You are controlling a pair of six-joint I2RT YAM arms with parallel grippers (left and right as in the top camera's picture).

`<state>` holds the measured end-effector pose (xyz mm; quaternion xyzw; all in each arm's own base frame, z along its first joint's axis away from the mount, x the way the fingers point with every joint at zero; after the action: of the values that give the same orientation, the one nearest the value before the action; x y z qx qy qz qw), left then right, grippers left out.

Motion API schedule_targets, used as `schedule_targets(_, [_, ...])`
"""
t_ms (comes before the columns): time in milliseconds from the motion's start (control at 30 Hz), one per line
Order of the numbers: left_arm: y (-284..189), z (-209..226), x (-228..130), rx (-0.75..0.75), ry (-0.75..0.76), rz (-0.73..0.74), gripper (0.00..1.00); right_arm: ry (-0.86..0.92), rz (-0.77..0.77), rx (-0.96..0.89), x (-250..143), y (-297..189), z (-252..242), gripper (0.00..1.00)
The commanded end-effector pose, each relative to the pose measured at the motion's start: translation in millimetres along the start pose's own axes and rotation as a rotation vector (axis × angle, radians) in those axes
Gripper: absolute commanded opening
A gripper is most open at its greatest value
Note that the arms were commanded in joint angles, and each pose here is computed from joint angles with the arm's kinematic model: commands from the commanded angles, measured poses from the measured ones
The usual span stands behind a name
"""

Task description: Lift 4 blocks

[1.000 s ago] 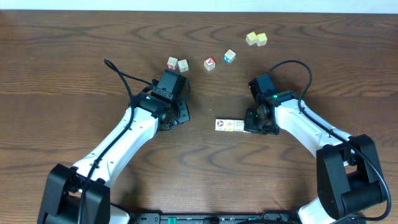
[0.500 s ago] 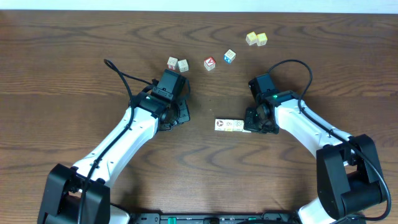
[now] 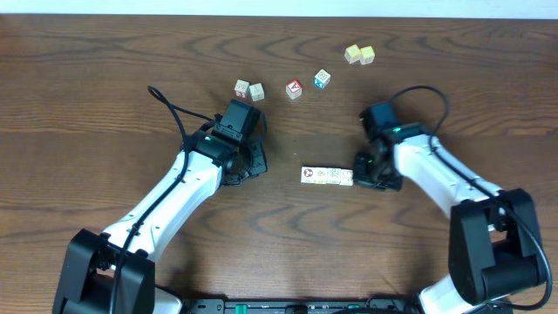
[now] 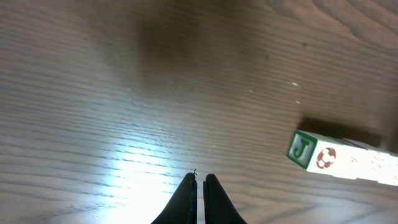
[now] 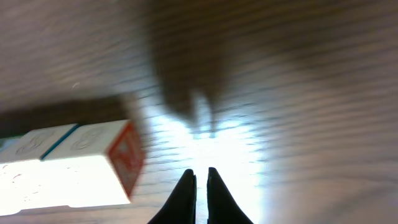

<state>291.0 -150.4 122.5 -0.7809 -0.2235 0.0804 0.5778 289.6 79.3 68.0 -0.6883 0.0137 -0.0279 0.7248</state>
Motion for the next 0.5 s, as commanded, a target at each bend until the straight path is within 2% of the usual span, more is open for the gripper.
schedule_targets(0, [10,3,-8,0.001,-0.014,0.059,0.07,0.013,-0.021,0.067,18,-14,-13,0.02])
schedule_targets(133, [13,6,-8,0.017,0.003,0.070,0.07,-0.020,-0.007,0.197,22,-19,-27,0.01])
schedule_targets(300, [7,15,0,0.014,-0.021,0.066,0.07,0.055,0.040,0.221,15,-22,-57,0.01])
schedule_targets(367, [2,17,6,-0.039,-0.064,0.099,0.07,0.071,0.046,0.221,13,-22,-67,0.01])
schedule_targets(467, [-8,19,18,-0.214,-0.125,0.212,0.07,0.106,0.063,0.227,9,-23,-76,0.01])
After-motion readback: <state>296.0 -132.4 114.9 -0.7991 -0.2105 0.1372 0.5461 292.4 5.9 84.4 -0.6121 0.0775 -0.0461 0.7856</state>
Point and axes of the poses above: each gripper's point midway between its finger pads, its own y axis out along the fingers, its own z axis along the line the jaws close on, x = y × z, the point moved 5 cm from there along -y, back along the fingers, and after that the axes turned 13 degrees about -y, right-handed, at the moved point
